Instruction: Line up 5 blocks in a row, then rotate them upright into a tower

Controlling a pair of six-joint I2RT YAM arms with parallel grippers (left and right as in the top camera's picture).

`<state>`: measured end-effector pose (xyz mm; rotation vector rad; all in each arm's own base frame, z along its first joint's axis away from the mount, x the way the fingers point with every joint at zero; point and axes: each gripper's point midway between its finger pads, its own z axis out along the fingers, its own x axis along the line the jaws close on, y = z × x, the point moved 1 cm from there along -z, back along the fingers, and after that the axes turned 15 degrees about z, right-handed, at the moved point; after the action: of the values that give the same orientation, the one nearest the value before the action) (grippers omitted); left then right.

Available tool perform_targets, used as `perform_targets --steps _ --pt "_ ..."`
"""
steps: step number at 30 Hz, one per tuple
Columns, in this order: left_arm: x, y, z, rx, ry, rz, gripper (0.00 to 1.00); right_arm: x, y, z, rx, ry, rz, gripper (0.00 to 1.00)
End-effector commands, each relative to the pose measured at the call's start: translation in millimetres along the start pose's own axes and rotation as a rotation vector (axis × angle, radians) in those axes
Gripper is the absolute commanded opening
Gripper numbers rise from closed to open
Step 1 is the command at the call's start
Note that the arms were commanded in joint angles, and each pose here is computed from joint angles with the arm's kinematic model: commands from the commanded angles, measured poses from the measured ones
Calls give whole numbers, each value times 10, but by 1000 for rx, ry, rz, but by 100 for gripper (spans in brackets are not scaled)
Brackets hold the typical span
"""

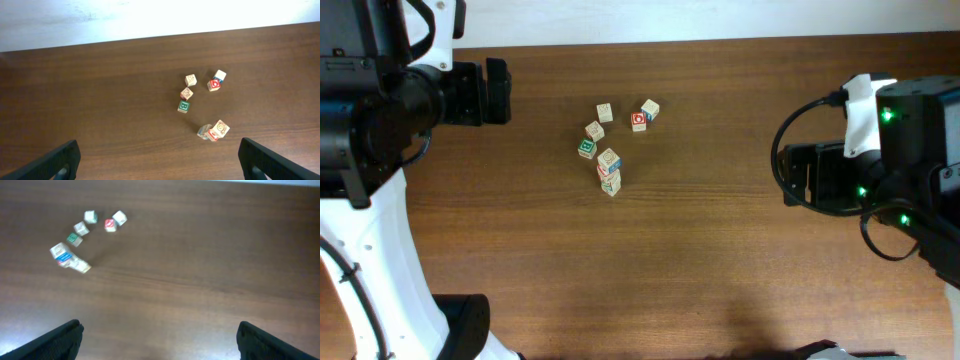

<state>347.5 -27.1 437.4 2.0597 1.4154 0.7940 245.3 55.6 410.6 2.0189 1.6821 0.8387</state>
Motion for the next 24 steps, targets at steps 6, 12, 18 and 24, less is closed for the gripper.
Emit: perform_targets --steps 6,12,18,24 --pt "27 -2 -64 -10 19 -15 99 -81 281 249 -294 129 -82 98" --pt "27 -2 -64 -10 19 -15 99 -314 -442 684 -517 247 -98 98" --pt "27 -2 -64 -10 19 -15 99 -466 -1119 1200 -719 324 -135 98" --pt "27 -2 -64 -10 19 -15 99 -583 -1518 1612 -747 333 -140 98"
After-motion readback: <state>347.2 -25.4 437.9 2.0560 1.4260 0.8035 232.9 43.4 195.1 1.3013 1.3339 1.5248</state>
